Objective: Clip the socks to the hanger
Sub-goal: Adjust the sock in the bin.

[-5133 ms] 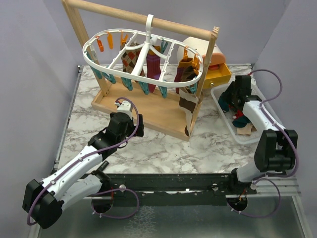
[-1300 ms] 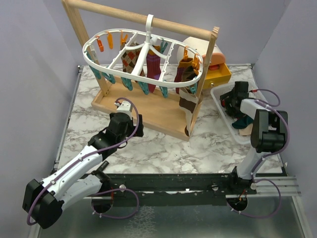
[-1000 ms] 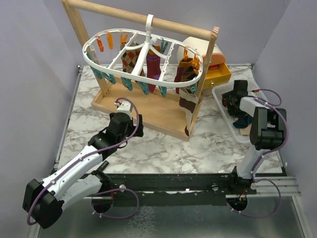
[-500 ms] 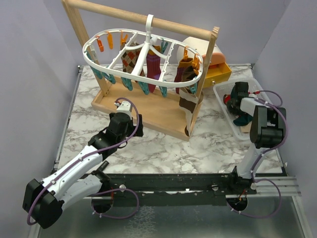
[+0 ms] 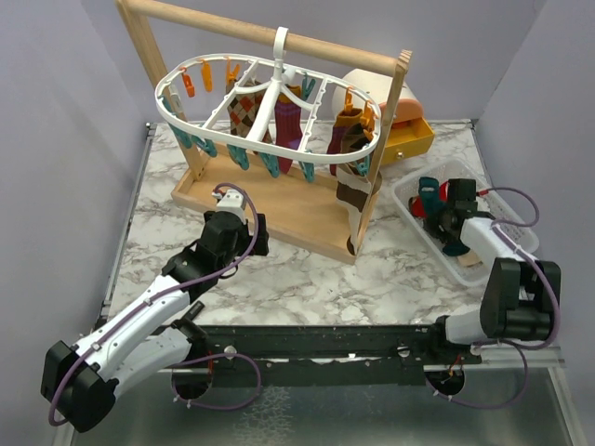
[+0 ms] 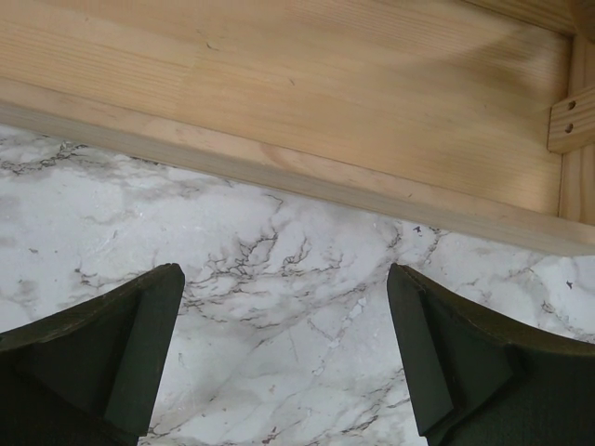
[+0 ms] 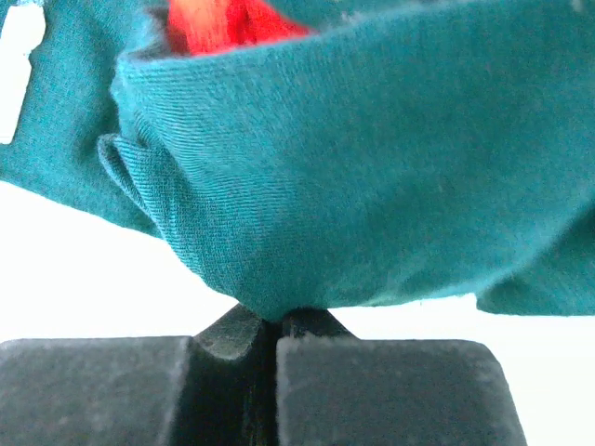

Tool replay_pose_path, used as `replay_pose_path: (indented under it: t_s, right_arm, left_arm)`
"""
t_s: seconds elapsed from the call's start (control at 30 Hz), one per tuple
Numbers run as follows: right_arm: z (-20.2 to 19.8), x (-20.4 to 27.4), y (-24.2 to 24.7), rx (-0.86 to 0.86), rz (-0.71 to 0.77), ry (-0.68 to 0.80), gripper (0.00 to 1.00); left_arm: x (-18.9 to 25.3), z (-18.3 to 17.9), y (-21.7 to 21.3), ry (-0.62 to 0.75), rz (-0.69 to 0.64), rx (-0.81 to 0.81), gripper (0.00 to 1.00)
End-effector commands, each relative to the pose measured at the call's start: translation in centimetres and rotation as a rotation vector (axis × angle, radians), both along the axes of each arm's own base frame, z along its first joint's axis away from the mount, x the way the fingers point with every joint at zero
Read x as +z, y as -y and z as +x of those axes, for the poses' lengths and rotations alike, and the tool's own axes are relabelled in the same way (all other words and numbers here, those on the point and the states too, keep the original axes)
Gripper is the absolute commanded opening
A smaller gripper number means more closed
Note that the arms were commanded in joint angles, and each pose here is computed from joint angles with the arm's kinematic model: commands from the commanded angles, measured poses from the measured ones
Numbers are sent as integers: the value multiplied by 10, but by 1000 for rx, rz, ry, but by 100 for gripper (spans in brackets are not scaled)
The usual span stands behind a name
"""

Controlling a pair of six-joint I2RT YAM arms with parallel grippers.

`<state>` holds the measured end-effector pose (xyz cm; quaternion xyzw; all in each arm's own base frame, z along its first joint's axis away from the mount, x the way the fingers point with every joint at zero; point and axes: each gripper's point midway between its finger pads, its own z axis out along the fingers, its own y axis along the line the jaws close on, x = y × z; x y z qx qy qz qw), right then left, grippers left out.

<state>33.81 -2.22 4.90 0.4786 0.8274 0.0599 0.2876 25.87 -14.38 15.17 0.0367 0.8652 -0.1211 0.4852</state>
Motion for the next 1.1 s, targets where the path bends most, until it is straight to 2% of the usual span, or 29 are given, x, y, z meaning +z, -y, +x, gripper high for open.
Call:
replay_pose_path:
  t_s: [0.0,0.17,0.27,0.5,0.53,0.57,0.67,0.73,0.87,1.07]
  right_arm:
    - [-46,-1,-17,107,37,-78,0]
    - [-77,12,-24,137,42,-50,0]
    - [-82,30,-17,139,-22,-55,0]
    - [-41,121,16,76,-258,133,0]
    - [-36,132,22,63,-287,145,3]
    - [-32,139,26,55,-311,149,11]
    - [-27,152,33,37,-346,158,49]
    - [-23,159,33,43,-353,186,60]
    - [-9,166,29,74,-352,225,70]
    - [46,143,8,213,-281,218,68]
  left_arm:
    - [11,-3,7,24,-35,-43,99]
    - [11,-4,10,22,-45,-54,99]
    - [10,-4,9,19,-43,-52,99]
    - [4,-5,10,-3,-34,-55,99]
    - [4,-5,11,-5,-34,-57,99]
    - [3,-5,11,-7,-33,-59,99]
    - [4,-4,12,-4,-36,-61,99]
    - [4,-5,13,-2,-37,-66,99]
    - [6,-7,14,4,-41,-73,99]
    - [8,-8,15,9,-46,-75,99]
